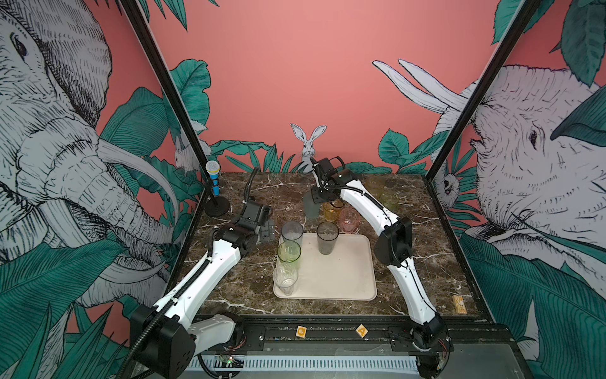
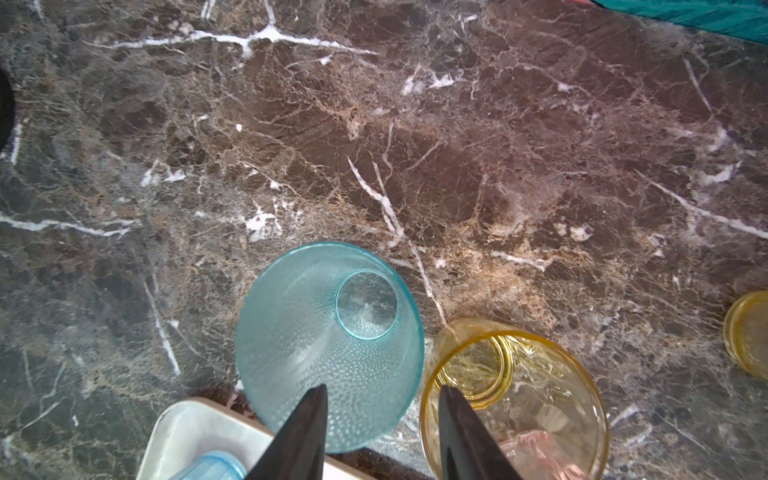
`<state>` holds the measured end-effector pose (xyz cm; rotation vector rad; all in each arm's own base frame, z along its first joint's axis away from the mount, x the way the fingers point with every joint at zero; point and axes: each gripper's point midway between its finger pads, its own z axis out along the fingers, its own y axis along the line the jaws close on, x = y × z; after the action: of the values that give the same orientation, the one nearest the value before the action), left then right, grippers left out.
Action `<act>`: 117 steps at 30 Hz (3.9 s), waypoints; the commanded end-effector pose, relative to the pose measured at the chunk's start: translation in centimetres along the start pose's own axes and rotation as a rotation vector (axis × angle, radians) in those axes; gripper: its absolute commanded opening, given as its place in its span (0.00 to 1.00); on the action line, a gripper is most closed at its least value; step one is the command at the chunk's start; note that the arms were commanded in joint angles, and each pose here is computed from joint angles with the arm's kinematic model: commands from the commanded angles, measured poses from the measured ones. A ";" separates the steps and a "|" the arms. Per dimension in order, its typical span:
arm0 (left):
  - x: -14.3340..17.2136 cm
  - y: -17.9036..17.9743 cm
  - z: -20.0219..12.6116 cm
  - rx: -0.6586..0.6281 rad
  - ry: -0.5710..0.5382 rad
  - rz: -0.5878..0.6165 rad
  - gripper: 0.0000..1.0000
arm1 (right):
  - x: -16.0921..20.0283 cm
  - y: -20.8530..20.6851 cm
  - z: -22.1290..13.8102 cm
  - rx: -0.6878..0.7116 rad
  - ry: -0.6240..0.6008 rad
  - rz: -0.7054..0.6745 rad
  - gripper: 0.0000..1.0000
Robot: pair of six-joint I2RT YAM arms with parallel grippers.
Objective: Place the glasses into the tray
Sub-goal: Pick up the glass from the top-center of the table.
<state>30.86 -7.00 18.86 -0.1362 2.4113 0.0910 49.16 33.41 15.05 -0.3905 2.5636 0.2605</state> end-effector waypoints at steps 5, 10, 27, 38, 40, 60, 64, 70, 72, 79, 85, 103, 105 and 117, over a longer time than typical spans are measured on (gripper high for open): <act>-1.1 -0.1 -0.9 0.030 -0.043 -0.036 0.94 | -1.1 -1.0 1.1 0.035 -0.042 -0.002 0.46; -1.3 -0.3 -1.2 0.042 -0.053 -0.035 0.94 | -1.1 -1.3 1.9 0.043 -0.040 0.005 0.46; -1.6 -0.7 -1.1 0.051 -0.041 -0.033 0.93 | -1.7 -1.7 3.4 0.041 -0.066 0.027 0.36; -1.6 -0.8 -0.8 0.048 -0.029 -0.031 0.93 | -2.0 -1.7 3.9 0.038 -0.075 0.031 0.18; -1.5 -0.8 -0.7 0.048 -0.027 -0.032 0.93 | -2.1 -1.7 3.8 0.039 -0.077 0.029 0.16; -1.3 -0.6 -1.0 0.050 -0.029 -0.034 0.93 | -1.9 -1.5 4.2 0.027 -0.070 0.039 0.18; -1.3 -0.7 -0.9 0.051 -0.029 -0.033 0.93 | -2.0 -1.6 4.1 0.038 -0.074 0.039 0.11; -1.2 -0.8 -0.9 0.059 -0.026 -0.035 0.93 | -2.3 -1.7 3.5 0.040 -0.080 0.039 0.04; -1.2 -0.8 -0.9 0.059 -0.024 -0.039 0.93 | -2.5 -1.6 3.1 0.038 -0.088 0.038 0.02; -0.7 -0.7 -1.0 0.067 -0.025 -0.052 0.93 | -3.1 -1.6 1.7 0.036 -0.103 0.038 0.00; -0.6 -0.5 -1.6 0.074 -0.036 -0.056 0.93 | -4.0 -1.6 -1.2 0.038 -0.136 0.040 0.00; 1.6 -0.2 -2.8 0.122 0.009 -0.089 0.93 | -5.8 -2.1 -13.2 0.047 -0.243 0.067 0.00; 1.8 -0.2 -2.9 0.129 0.017 -0.092 0.93 | -5.8 -2.3 -14.8 0.053 -0.256 0.069 0.00; 2.8 -0.1 -3.5 0.151 0.037 -0.105 0.94 | -4.6 -2.9 -22.5 0.065 -0.304 0.068 0.00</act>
<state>27.36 -8.08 20.09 -0.1652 2.4123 -0.1368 44.92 26.97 33.47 -0.2403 2.3165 0.2436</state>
